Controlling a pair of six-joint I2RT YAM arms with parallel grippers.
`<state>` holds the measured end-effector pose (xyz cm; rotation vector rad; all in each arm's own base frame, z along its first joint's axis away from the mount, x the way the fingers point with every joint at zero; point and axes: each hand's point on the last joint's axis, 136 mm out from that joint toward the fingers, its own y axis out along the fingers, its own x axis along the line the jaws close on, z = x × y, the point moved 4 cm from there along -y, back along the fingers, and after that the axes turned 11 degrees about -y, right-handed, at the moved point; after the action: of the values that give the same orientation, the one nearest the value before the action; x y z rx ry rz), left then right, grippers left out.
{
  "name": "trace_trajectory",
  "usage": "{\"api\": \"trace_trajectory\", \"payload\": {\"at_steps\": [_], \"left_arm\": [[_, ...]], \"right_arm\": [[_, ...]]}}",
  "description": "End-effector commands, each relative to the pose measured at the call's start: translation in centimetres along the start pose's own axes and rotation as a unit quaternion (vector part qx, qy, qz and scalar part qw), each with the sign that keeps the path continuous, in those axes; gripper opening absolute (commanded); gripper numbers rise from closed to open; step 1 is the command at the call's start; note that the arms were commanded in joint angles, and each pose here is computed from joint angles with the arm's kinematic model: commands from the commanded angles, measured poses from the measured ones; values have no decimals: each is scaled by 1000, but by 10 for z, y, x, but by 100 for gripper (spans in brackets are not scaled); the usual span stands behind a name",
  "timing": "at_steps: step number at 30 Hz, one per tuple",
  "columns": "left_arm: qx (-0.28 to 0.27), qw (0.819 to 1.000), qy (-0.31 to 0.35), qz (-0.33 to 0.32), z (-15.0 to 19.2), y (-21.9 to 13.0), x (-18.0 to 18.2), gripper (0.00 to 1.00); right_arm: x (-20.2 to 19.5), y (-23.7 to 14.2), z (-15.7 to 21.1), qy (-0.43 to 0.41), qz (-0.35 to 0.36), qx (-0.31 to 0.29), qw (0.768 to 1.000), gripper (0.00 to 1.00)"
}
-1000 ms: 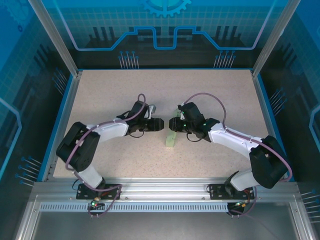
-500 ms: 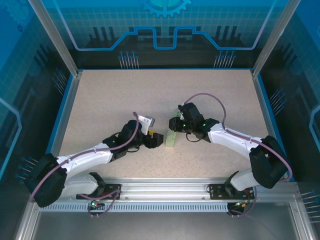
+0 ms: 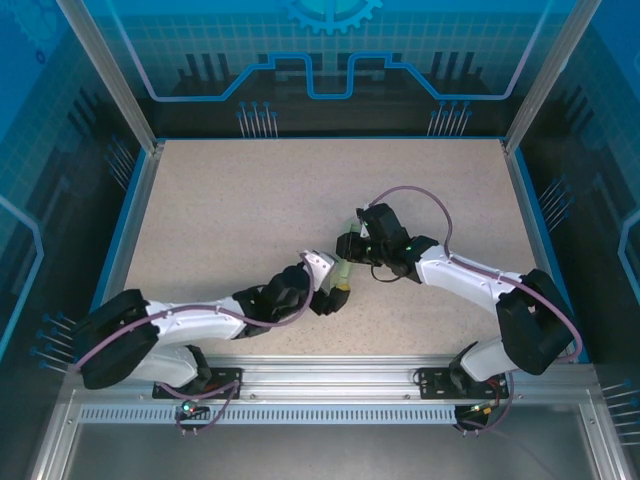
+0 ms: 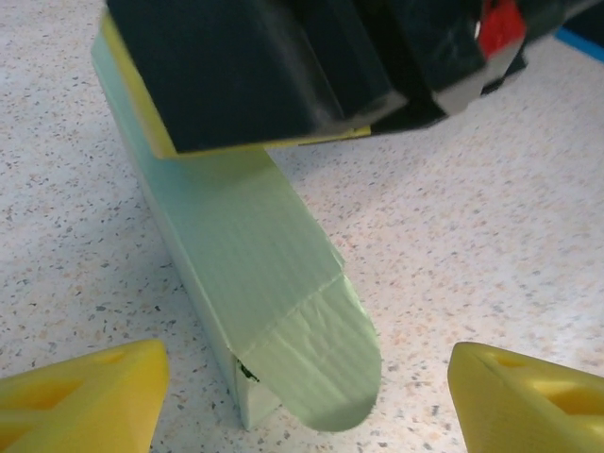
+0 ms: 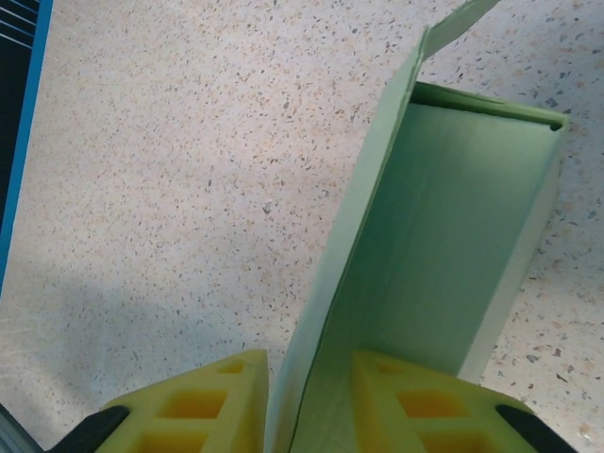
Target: Fold the paper box
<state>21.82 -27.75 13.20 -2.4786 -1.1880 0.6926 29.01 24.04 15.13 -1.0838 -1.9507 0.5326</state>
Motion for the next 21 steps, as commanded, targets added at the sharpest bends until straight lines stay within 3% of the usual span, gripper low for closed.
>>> {"api": "trace_trajectory", "payload": {"at_steps": [1,6,11,21], "left_arm": [[-50,998,29,-38,-21,11,-3,80],[-60,995,42,-60,-21,25,-1,82],[-67,995,41,-62,-21,32,-1,77],[-78,994,33,-70,-13,32,7,54]], "right_arm": [[-10,6,12,16,5,26,1000,29],[-11,5,12,19,5,25,999,29],[-16,4,12,24,7,21,999,29],[-18,-1,7,31,4,13,999,29]]}}
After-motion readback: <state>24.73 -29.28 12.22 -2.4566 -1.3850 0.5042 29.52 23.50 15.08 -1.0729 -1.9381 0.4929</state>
